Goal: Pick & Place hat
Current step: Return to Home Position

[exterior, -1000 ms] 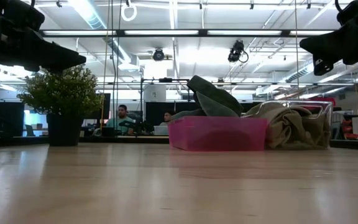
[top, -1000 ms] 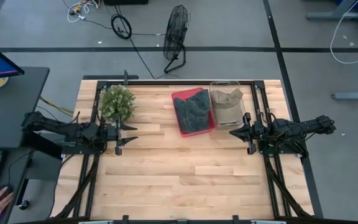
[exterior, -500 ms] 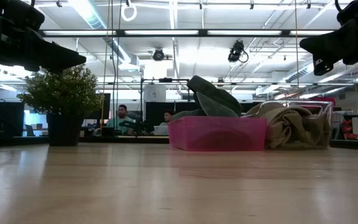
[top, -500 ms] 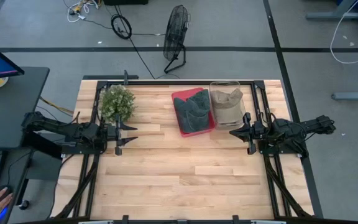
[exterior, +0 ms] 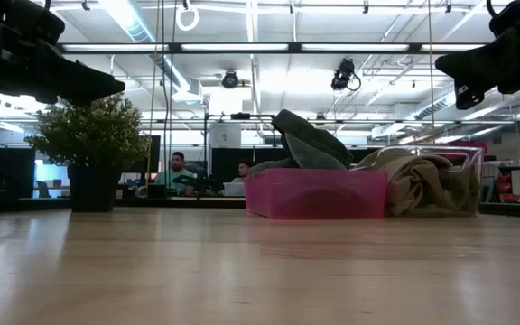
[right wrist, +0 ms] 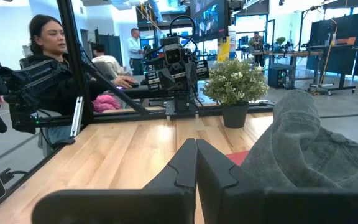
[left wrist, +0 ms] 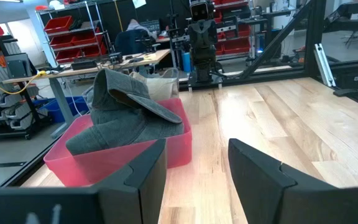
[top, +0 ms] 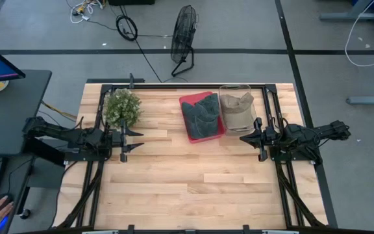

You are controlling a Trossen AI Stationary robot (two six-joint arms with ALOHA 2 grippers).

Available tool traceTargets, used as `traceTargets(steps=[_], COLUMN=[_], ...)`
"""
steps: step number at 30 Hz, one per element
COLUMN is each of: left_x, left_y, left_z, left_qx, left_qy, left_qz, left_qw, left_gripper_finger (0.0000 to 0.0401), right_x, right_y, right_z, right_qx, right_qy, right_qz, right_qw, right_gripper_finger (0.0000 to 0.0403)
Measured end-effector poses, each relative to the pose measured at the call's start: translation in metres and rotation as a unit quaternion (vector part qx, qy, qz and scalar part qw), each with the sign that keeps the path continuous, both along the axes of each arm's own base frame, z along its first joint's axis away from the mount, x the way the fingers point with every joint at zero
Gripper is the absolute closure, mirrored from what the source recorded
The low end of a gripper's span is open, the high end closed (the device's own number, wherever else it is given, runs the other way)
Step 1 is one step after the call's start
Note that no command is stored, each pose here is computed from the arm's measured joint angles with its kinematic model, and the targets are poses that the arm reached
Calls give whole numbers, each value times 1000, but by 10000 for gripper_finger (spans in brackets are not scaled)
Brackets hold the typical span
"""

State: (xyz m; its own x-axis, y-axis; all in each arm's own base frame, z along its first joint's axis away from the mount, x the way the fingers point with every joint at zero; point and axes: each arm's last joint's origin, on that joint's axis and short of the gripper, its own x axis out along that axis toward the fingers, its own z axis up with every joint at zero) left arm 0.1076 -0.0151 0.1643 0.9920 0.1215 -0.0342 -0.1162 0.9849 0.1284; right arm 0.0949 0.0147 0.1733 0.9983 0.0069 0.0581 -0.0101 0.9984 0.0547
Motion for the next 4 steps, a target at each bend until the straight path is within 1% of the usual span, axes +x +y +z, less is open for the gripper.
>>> traceTargets(steps=[4], left_x=[0], left_y=[0], left_z=[0], left_qx=[0], left_qy=[0], left_qz=[0], left_qw=[1000], left_gripper_finger=[224], right_x=[0], right_y=[0], right_z=[0], right_qx=[0], right_qy=[0], right_qz=[0], right_qw=[1000], right_gripper_finger=[394])
